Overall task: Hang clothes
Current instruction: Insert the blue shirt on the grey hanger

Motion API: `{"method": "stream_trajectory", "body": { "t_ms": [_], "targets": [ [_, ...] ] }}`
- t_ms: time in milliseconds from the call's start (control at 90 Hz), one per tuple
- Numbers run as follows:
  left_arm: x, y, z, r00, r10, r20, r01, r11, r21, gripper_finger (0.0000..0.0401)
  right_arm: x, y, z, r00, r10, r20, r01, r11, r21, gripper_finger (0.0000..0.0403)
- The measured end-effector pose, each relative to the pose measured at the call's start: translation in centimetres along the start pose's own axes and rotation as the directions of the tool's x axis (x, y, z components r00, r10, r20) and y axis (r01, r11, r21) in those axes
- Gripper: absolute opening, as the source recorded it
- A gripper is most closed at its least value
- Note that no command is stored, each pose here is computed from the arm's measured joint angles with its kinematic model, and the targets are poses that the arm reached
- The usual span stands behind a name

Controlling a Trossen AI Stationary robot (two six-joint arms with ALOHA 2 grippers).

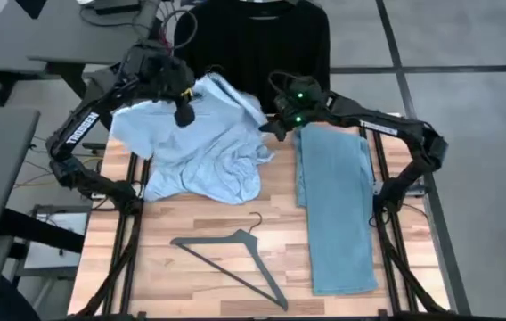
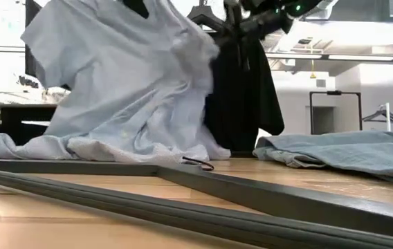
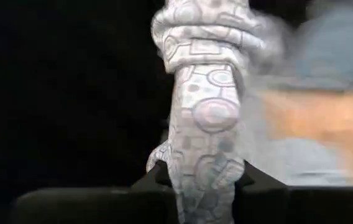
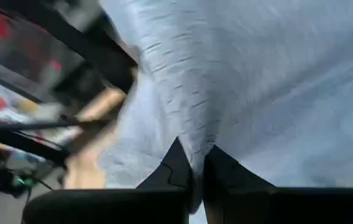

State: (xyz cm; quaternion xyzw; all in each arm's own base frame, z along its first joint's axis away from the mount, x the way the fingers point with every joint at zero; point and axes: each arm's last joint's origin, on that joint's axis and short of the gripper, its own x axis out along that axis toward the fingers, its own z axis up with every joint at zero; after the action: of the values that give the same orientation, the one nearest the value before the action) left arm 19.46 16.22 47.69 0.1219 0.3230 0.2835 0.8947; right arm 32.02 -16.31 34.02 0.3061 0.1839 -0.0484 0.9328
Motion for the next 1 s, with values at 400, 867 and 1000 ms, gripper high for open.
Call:
{"method": "stream_trajectory", "body": {
  "t_ms": [400,867,1000],
  "targets": [
    [0.4,-1.0,0.8,0.997,-0.061,0.053,0.062,0.998,-0.007,0.0018,0.1,2.7,1.1,0.984,0.115,0.138,-0.11,0.993,-0.043,0.0002],
    [-1.0,-0.7,2.5,0.944,-0.159,0.29,0.179,0.983,-0.043,0.0018,1.4,6.0,-0.2,0.954,0.295,0.059,-0.272,0.929,-0.251,0.0142],
    [-3.2,0.1,3.1,0.92,-0.104,0.377,0.134,0.989,-0.054,0.0018,-1.1,7.5,0.5,0.93,0.358,0.088,-0.315,0.895,-0.316,0.019]
  ]
}}
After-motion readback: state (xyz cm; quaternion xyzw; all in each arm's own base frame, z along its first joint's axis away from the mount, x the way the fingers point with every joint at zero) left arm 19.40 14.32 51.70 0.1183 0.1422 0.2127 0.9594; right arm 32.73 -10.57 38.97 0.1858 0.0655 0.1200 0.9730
